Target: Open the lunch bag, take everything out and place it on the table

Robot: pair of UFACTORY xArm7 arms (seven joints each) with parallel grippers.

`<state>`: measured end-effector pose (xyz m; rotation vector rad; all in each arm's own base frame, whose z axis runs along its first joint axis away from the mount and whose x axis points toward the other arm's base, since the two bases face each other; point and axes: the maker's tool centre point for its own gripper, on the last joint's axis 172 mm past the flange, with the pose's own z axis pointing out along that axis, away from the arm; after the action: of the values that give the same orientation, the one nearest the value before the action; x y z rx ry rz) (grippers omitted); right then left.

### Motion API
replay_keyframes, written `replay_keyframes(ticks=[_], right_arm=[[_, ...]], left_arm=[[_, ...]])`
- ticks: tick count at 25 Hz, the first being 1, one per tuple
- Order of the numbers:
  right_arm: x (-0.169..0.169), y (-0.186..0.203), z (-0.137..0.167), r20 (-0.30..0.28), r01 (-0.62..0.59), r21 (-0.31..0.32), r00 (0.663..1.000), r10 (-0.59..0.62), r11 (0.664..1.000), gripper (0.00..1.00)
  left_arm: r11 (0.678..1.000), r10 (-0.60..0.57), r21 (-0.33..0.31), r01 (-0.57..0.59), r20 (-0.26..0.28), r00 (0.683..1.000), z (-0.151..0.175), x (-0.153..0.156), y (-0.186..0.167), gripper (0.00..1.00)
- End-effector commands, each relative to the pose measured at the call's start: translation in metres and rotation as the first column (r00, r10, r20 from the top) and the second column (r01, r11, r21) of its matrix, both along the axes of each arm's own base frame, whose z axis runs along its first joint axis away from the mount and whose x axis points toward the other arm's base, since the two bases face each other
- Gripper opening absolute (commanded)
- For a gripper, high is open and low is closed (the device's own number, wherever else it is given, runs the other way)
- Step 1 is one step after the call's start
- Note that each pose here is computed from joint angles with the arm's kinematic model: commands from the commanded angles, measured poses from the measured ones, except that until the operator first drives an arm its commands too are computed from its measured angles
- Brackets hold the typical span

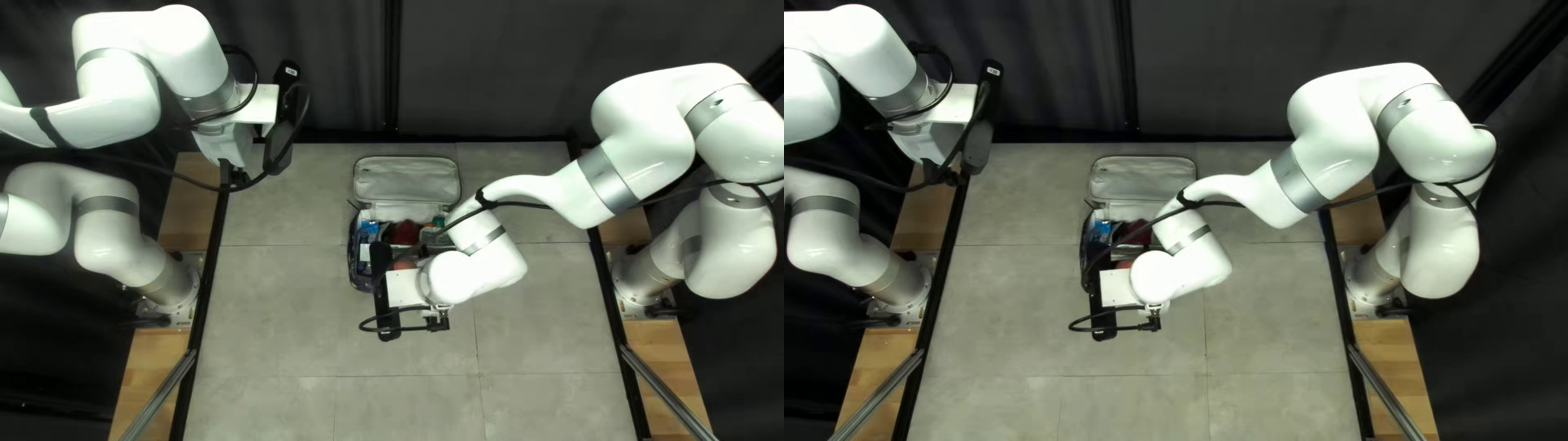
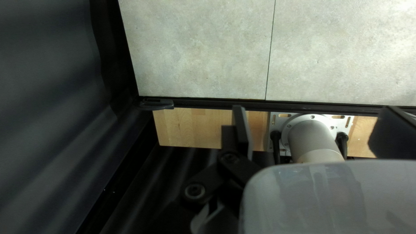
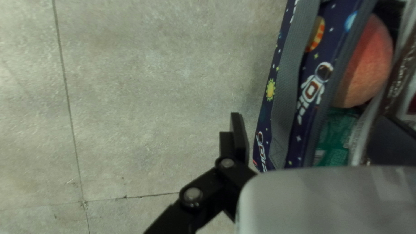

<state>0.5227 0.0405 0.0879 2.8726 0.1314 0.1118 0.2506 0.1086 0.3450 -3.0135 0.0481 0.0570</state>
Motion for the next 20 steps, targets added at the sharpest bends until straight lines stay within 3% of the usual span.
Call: replay_keyframes(ticks=[1,11,20], right_arm=[[0.000,0.000,0.000,0.000,0.000,0.000,1.000,0.000,1.000,0.00],[0.002,0.005,0.001,-0.012,-0.029,-0.014,1.000,0.029,0.999,0.00],[0.000,0.058,0.014,-0.065,-0.106,0.019,0.992,0.107,0.994,0.00]], left_arm=[[1.000,0.000,0.000,0.000,0.000,1.000,0.000,0.000,0.000,1.00],[1.000,0.000,0.000,0.000,0.000,1.000,0.000,0.000,0.000,1.00],[1.000,0.000,0.000,0.000,0.000,1.000,0.000,0.000,0.000,1.00]])
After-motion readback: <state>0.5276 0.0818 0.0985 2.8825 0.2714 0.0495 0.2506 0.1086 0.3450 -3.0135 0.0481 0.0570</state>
